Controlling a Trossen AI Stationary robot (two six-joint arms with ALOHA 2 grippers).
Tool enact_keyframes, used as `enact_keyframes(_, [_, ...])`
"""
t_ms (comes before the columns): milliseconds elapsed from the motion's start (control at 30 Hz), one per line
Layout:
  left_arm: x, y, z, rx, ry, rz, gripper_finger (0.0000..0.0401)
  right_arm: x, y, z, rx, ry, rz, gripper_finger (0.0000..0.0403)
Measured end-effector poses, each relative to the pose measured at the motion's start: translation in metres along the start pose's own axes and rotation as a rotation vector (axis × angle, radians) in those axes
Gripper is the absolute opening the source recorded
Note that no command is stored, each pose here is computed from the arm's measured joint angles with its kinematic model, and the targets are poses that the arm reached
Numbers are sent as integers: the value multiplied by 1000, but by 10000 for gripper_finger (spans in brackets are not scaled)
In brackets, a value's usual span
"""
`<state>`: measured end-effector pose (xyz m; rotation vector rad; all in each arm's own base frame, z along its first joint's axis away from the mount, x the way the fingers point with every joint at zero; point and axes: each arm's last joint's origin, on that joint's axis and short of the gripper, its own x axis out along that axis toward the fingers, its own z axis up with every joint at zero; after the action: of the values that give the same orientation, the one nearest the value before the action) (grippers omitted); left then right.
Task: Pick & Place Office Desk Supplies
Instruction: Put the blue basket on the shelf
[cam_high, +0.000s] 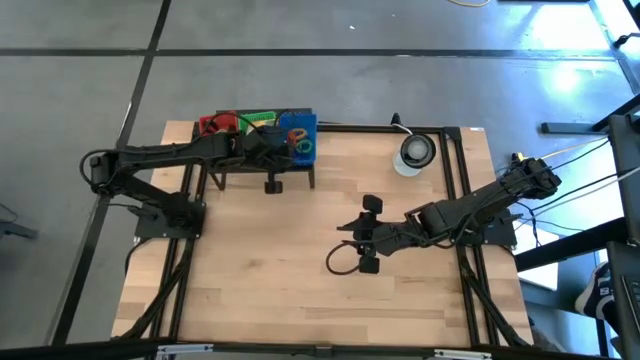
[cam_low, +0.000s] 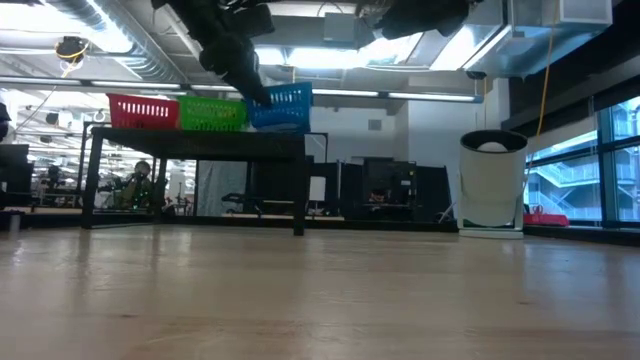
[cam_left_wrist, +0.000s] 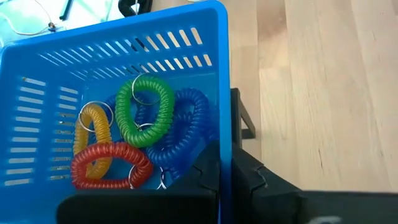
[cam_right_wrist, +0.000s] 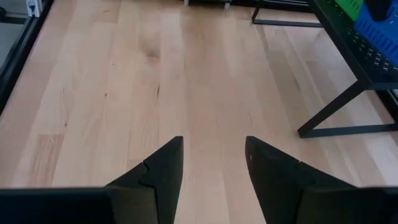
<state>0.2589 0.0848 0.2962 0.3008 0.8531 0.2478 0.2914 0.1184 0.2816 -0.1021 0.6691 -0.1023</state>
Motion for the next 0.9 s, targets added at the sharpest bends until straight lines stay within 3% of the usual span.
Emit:
enact_keyframes(433, [0,-1,-2,-15,20,0,7,0,0,0,0,-1,-2,174])
enact_keyframes(900, [0,0,-2,-16,29,18,61,0,0,0,0,-1,-2,174])
